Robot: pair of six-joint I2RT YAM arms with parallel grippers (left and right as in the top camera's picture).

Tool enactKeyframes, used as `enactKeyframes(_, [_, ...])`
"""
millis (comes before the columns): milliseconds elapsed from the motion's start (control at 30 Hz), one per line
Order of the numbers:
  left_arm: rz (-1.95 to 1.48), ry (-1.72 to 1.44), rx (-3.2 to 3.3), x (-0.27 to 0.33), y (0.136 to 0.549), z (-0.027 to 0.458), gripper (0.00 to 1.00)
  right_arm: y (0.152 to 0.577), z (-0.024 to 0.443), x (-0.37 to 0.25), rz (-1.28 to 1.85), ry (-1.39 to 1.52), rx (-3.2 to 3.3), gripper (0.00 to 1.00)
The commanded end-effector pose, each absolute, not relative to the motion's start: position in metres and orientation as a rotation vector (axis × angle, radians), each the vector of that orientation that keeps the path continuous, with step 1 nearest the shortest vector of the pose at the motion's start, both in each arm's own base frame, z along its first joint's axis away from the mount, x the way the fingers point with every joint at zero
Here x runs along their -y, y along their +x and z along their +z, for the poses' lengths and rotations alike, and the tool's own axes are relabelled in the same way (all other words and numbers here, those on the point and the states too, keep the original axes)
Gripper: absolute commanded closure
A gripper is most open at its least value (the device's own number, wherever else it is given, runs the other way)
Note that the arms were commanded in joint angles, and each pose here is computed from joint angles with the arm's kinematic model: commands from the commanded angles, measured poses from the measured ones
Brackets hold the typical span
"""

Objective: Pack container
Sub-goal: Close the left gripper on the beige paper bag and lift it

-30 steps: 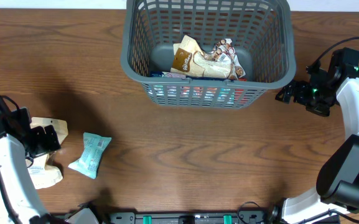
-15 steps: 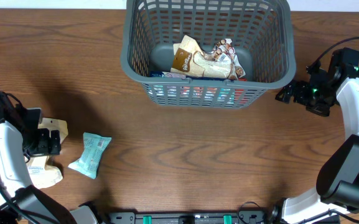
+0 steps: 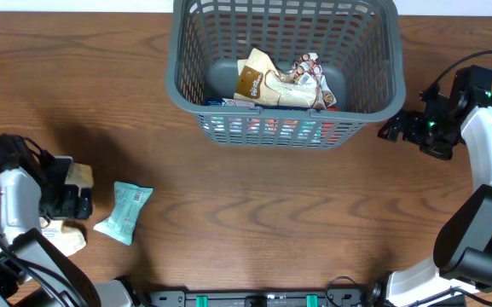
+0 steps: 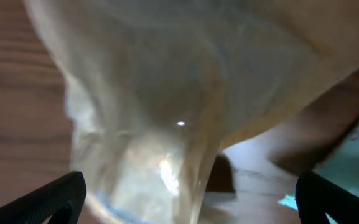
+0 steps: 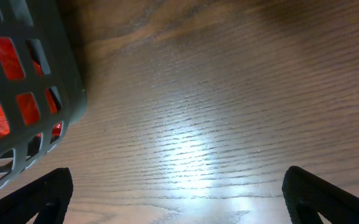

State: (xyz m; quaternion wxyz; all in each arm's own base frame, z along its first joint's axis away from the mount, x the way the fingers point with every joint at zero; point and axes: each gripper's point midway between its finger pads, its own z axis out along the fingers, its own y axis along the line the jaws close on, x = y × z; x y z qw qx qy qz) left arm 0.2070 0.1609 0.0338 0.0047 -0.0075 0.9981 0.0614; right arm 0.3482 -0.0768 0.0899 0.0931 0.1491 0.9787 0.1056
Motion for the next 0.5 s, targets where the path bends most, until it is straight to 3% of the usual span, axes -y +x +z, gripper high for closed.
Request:
enactKeyframes(0, [0.168, -0.046, -3.139, -0.157, 0.197, 0.017, 0.01, 0.348, 0.094, 0.073, 0.301, 0.393, -2.903, 0.01])
enactKeyframes(167, [0.188, -0.082, -3.116, -0.156, 0.196, 0.005, 0.04, 0.348, 0.094, 0.073, 0.301, 0.393, -2.904, 0.01])
enactKeyframes(333, [0.197, -0.093, -3.105, -0.156, 0.195, 0.000, 0.36, 0.347, 0.094, 0.073, 0.302, 0.393, -2.905, 0.01])
enactKeyframes(433, [0.206, -0.094, -3.095, -0.158, 0.198, 0.000, 0.63, 0.347, 0.093, 0.072, 0.303, 0.394, -2.908, 0.01])
enactKeyframes(467, [0.209, -0.094, -3.091, -0.158, 0.199, 0.000, 0.65, 0.347, 0.093, 0.072, 0.303, 0.394, -2.907, 0.01])
